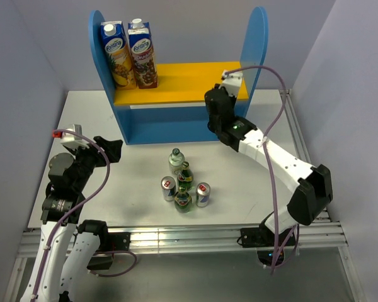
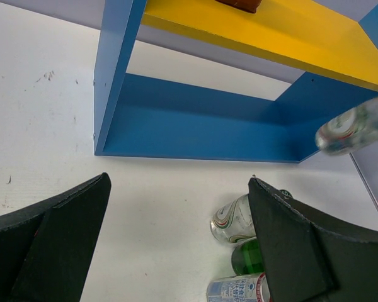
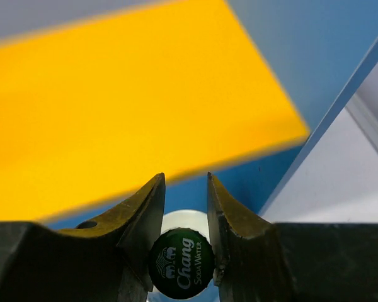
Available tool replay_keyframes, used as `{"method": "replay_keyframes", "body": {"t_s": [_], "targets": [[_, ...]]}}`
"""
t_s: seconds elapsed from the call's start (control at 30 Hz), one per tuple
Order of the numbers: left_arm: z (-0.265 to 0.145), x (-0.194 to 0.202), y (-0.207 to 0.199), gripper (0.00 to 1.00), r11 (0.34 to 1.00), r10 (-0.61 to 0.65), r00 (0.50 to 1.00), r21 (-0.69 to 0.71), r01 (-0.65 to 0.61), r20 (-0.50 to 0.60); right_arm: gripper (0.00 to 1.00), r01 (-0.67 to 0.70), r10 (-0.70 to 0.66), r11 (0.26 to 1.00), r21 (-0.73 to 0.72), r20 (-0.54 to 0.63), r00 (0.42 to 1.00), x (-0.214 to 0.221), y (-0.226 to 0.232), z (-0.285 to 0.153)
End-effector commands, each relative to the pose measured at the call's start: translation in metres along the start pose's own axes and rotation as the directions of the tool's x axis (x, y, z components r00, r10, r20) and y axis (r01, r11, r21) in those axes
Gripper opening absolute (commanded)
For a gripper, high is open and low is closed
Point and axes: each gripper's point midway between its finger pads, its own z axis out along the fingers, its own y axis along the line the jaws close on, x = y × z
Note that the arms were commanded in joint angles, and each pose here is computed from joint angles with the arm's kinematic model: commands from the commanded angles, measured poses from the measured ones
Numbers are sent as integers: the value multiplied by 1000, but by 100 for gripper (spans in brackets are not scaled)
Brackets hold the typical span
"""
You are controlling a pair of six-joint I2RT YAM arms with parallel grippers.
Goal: Place and organize the beverage onto the shelf
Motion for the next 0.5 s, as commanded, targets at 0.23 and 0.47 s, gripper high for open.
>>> {"method": "replay_keyframes", "body": {"t_s": [0.23, 0.47], "targets": [[-1, -14, -8, 97, 999, 27, 999, 26, -28, 32, 0, -179, 189, 982, -62, 241, 952, -184, -14, -53], [0, -13, -7, 97, 999, 28, 999, 24, -29, 28, 0, -154, 161, 987, -46, 284, 945, -220, -4, -50]]}}
